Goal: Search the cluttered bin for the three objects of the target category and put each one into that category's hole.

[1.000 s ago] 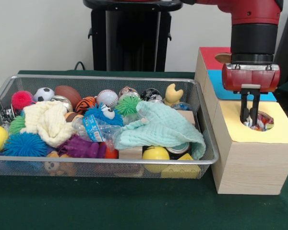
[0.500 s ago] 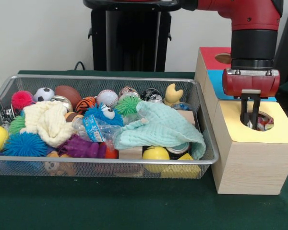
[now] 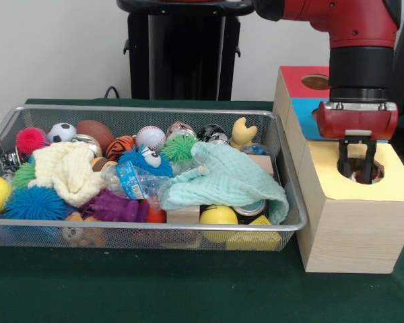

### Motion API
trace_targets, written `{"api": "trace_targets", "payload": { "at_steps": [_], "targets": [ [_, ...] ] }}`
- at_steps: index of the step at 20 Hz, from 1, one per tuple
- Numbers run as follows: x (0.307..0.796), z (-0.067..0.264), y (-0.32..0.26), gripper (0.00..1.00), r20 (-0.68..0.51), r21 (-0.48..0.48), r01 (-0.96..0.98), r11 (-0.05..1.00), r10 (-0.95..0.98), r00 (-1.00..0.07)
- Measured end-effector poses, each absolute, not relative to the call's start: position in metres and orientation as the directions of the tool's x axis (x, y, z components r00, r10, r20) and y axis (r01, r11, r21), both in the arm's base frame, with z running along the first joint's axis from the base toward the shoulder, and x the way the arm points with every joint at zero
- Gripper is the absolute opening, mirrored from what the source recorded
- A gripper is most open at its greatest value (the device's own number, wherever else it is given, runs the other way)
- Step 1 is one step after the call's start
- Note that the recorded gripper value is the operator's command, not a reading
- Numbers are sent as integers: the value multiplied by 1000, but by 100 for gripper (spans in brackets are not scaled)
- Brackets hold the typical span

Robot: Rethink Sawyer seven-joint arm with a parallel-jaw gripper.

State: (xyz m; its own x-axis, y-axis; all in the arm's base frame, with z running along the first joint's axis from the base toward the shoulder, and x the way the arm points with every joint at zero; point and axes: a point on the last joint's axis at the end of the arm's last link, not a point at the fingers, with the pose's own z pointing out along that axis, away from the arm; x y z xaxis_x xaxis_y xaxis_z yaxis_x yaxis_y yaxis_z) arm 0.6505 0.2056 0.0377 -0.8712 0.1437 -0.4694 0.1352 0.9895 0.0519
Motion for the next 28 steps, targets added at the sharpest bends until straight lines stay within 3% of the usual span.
{"api": "trace_targets", "payload": {
  "at_steps": [1, 20, 21, 28],
  "targets": [
    [649, 34, 204, 0, -470, 47, 135, 990, 141, -871],
    [649, 33, 203, 0, -471, 47, 136, 990, 142, -870],
    [649, 33, 204, 100, -473, 48, 135, 990, 142, -869],
    [656, 39, 208, 100, -499, 53, 128, 990, 137, -856]
  ]
}}
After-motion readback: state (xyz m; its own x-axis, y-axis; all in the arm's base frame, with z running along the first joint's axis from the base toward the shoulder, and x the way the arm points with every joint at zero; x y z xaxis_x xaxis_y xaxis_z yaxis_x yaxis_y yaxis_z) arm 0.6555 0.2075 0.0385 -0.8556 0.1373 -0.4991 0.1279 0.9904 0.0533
